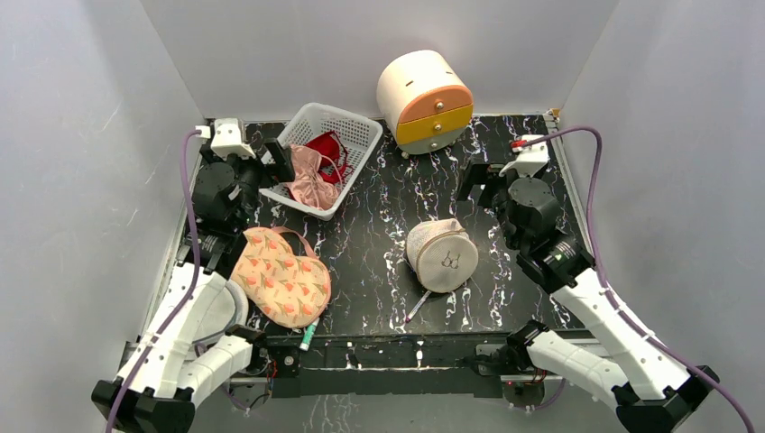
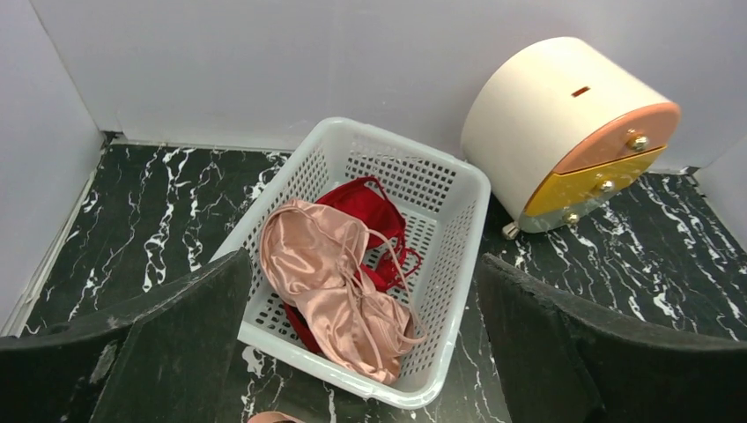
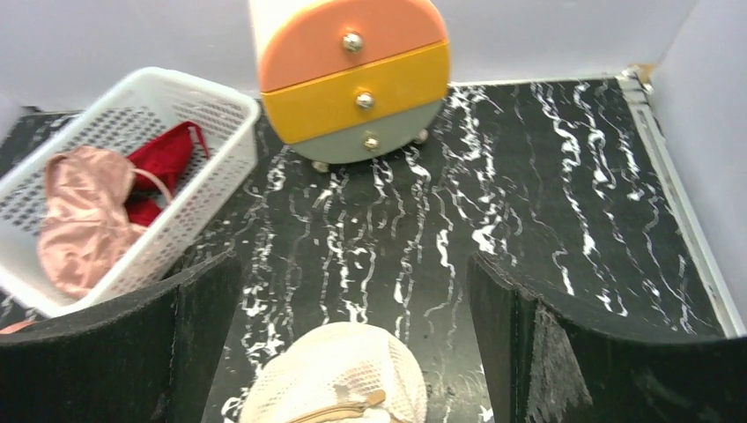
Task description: Unzip the laundry bag and remove the bra
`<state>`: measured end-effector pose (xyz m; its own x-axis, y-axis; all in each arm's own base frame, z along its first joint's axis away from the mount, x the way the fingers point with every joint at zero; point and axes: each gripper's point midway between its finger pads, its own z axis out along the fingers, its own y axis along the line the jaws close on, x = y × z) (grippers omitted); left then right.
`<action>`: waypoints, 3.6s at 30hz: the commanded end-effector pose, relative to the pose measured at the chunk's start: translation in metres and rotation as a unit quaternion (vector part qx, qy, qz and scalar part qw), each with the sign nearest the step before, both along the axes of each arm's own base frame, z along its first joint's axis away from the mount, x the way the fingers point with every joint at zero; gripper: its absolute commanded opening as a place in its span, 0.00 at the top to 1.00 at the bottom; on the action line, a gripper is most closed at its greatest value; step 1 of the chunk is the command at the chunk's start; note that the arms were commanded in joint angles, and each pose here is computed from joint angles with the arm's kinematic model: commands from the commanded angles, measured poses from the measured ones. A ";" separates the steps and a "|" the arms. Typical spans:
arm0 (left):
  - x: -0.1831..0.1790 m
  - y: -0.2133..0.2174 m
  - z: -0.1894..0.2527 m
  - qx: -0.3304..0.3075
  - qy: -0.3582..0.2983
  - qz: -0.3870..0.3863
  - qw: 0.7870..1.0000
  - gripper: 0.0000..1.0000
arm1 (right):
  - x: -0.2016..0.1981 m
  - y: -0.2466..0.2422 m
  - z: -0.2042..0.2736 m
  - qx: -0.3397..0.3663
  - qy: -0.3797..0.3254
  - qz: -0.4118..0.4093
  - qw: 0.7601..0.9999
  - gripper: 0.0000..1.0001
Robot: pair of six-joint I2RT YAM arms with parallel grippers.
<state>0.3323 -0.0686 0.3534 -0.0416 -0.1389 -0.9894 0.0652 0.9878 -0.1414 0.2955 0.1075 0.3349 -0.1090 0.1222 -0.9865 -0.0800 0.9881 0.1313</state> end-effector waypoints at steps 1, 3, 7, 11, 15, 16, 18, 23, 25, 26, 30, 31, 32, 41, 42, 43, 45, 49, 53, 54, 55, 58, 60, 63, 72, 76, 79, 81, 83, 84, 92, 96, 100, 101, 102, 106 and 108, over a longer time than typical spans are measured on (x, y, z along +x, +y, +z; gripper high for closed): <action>0.010 -0.004 -0.011 -0.009 0.018 -0.019 1.000 0.02 | 0.015 -0.018 -0.007 0.023 0.006 -0.031 0.999 0.02; 0.015 -0.011 -0.020 -0.011 0.032 -0.037 0.999 0.02 | 0.022 -0.029 -0.015 0.027 0.016 -0.048 0.998 0.02; 0.024 -0.029 -0.041 -0.021 0.064 -0.082 0.994 0.02 | 0.033 -0.049 -0.030 0.042 0.033 -0.072 0.996 0.02; 0.027 -0.056 -0.064 -0.030 0.100 -0.138 0.985 0.02 | 0.039 -0.069 -0.041 0.073 0.041 -0.100 0.991 0.02; 0.025 -0.092 -0.090 -0.035 0.148 -0.201 0.968 0.02 | 0.040 -0.080 -0.045 0.092 0.041 -0.105 0.989 0.02; 0.023 -0.102 -0.097 -0.035 0.160 -0.218 0.962 0.02 | 0.040 -0.081 -0.044 0.097 0.041 -0.102 0.989 0.02; 0.018 -0.123 -0.112 -0.037 0.187 -0.252 0.949 0.02 | 0.039 -0.082 -0.042 0.103 0.040 -0.096 0.989 0.02; -0.008 -0.181 -0.150 -0.036 0.251 -0.343 0.905 0.02 | 0.034 -0.076 -0.027 0.121 0.022 -0.062 0.990 0.02; -0.023 -0.205 -0.165 -0.033 0.277 -0.377 0.883 0.02 | 0.031 -0.072 -0.021 0.128 0.013 -0.044 0.991 0.02; -0.030 -0.216 -0.171 -0.032 0.288 -0.393 0.873 0.02 | 0.029 -0.069 -0.018 0.131 0.009 -0.035 0.991 0.02; -0.057 -0.261 -0.190 -0.034 0.331 -0.445 0.831 0.02 | 0.024 -0.058 -0.010 0.141 0.000 0.000 0.990 0.02; -0.062 -0.270 -0.192 -0.036 0.339 -0.456 0.822 0.02 | 0.023 -0.055 -0.009 0.142 0.000 0.009 0.990 0.02; -0.068 -0.282 -0.198 -0.035 0.351 -0.465 0.812 0.02 | 0.022 -0.053 -0.009 0.144 0.001 0.017 0.989 0.02; -0.101 -0.346 -0.213 -0.044 0.392 -0.511 0.764 0.11 | 0.015 -0.037 -0.015 0.149 0.018 0.063 0.987 0.02; -0.104 -0.350 -0.214 -0.047 0.394 -0.514 0.761 0.13 | 0.014 -0.036 -0.016 0.148 0.019 0.066 0.987 0.02; -0.106 -0.352 -0.217 -0.047 0.396 -0.514 0.759 0.14 | 0.014 -0.035 -0.017 0.149 0.020 0.068 0.986 0.02; -0.109 -0.356 -0.223 -0.043 0.402 -0.513 0.757 0.22 | 0.014 -0.033 -0.020 0.150 0.023 0.074 0.986 0.02; -0.105 -0.357 -0.232 -0.027 0.416 -0.492 0.764 0.42 | 0.016 -0.028 -0.028 0.154 0.034 0.085 0.984 0.02; -0.092 -0.350 -0.235 -0.004 0.421 -0.457 0.783 0.59 | 0.017 -0.027 -0.037 0.153 0.048 0.087 0.983 0.02; -0.091 -0.350 -0.235 0.000 0.421 -0.456 0.784 0.64 | 0.018 -0.026 -0.039 0.152 0.051 0.088 0.983 0.02; -0.091 -0.350 -0.234 0.003 0.422 -0.457 0.783 0.68 | 0.018 -0.026 -0.041 0.151 0.056 0.090 0.983 0.02; -0.088 -0.350 -0.232 0.007 0.421 -0.454 0.785 0.77 | 0.020 -0.021 -0.049 0.149 0.074 0.101 0.981 0.02; -0.086 -0.349 -0.229 0.007 0.421 -0.455 0.785 0.85 | 0.022 -0.017 -0.058 0.148 0.091 0.114 0.978 0.02; -0.078 -0.343 -0.222 0.004 0.421 -0.454 0.785 0.92 | 0.024 -0.008 -0.071 0.147 0.120 0.139 0.972 0.02; -0.058 -0.311 -0.199 -0.048 0.407 -0.478 0.777 1.00 | 0.018 0.036 -0.112 0.174 0.182 0.274 0.928 0.02; -0.057 -0.293 -0.194 -0.057 0.387 -0.484 0.783 1.00 | 0.020 0.041 -0.125 0.175 0.186 0.293 0.921 0.07; -0.064 -0.289 -0.186 -0.052 0.360 -0.507 0.781 1.00 | 0.026 0.038 -0.135 0.173 0.178 0.281 0.927 0.07; -0.069 -0.287 -0.184 -0.050 0.346 -0.521 0.778 1.00 | 0.031 0.041 -0.134 0.182 0.166 0.288 0.925 0.07; -0.074 -0.286 -0.183 -0.050 0.334 -0.531 0.777 1.00 | 0.032 0.047 -0.135 0.187 0.163 0.312 0.917 0.10; -0.075 -0.284 -0.183 -0.050 0.331 -0.531 0.778 1.00 | 0.032 0.050 -0.135 0.188 0.159 0.327 0.912 0.13; -0.073 -0.279 -0.179 -0.034 0.307 -0.528 0.791 1.00 | 0.015 0.065 -0.142 0.186 0.116 0.419 0.881 0.31; -0.075 -0.281 -0.177 -0.040 0.300 -0.537 0.787 1.00 | 0.009 0.066 -0.149 0.181 0.099 0.428 0.880 0.41; -0.077 -0.282 -0.176 -0.045 0.295 -0.544 0.784 1.00 | 0.006 0.067 -0.154 0.176 0.084 0.433 0.880 0.47; -0.077 -0.282 -0.176 -0.046 0.293 -0.546 0.784 1.00 | 0.005 0.067 -0.152 0.179 0.079 0.436 0.879 0.47; -0.078 -0.282 -0.175 -0.047 0.291 -0.548 0.782 1.00 | 0.005 0.068 -0.150 0.180 0.072 0.440 0.877 0.49; -0.079 -0.282 -0.172 -0.047 0.281 -0.554 0.783 1.00 | 0.008 0.069 -0.150 0.184 0.071 0.442 0.875 0.53; -0.080 -0.281 -0.171 -0.045 0.276 -0.555 0.783 1.00 | 0.009 0.069 -0.153 0.188 0.074 0.438 0.876 0.53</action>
<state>0.2555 -0.3467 0.1403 -0.6947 0.2636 -0.6693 0.7046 0.4366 -0.5594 0.3024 0.1737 0.1639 -0.5274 0.2317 -0.8174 -0.6747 0.4704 0.5687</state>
